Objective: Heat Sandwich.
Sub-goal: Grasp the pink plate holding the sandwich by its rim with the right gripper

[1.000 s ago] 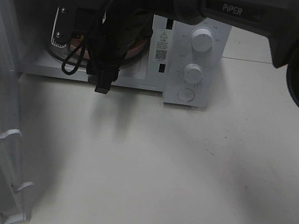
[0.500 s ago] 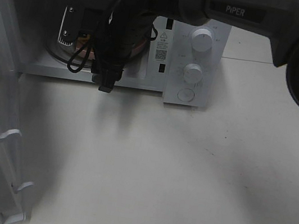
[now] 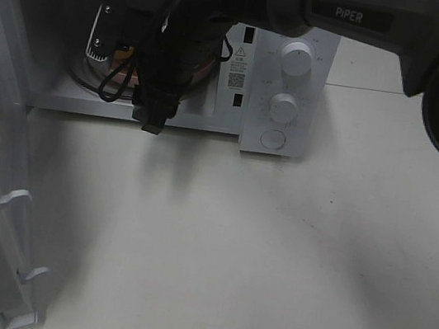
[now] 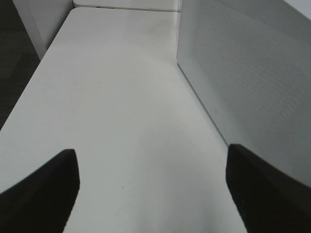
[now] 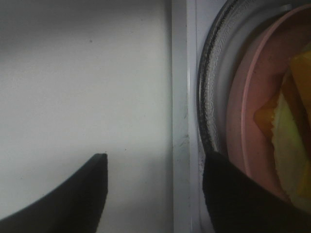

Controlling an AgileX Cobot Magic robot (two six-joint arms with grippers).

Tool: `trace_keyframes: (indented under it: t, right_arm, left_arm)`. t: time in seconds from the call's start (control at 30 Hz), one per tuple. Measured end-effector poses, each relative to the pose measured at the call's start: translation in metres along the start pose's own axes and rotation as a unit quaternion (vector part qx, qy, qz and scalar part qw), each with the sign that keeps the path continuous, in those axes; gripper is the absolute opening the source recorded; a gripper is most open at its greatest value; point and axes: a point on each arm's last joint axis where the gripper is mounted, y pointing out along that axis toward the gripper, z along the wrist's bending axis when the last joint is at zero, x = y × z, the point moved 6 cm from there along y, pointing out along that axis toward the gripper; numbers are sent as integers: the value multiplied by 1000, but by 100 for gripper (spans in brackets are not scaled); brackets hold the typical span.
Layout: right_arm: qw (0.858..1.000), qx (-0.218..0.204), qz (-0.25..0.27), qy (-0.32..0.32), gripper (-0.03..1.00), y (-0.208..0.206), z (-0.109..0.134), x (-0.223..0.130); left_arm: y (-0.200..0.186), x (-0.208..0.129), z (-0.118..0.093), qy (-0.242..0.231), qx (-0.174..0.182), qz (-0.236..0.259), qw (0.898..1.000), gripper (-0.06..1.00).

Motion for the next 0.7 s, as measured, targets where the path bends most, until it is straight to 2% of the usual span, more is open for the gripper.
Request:
trace_keyframes:
  t: [0.7]
  right_arm:
    - [1000, 4, -6, 8, 58, 0, 1, 2]
  left_arm:
    - [0, 0, 0, 0, 0, 0, 1000, 78]
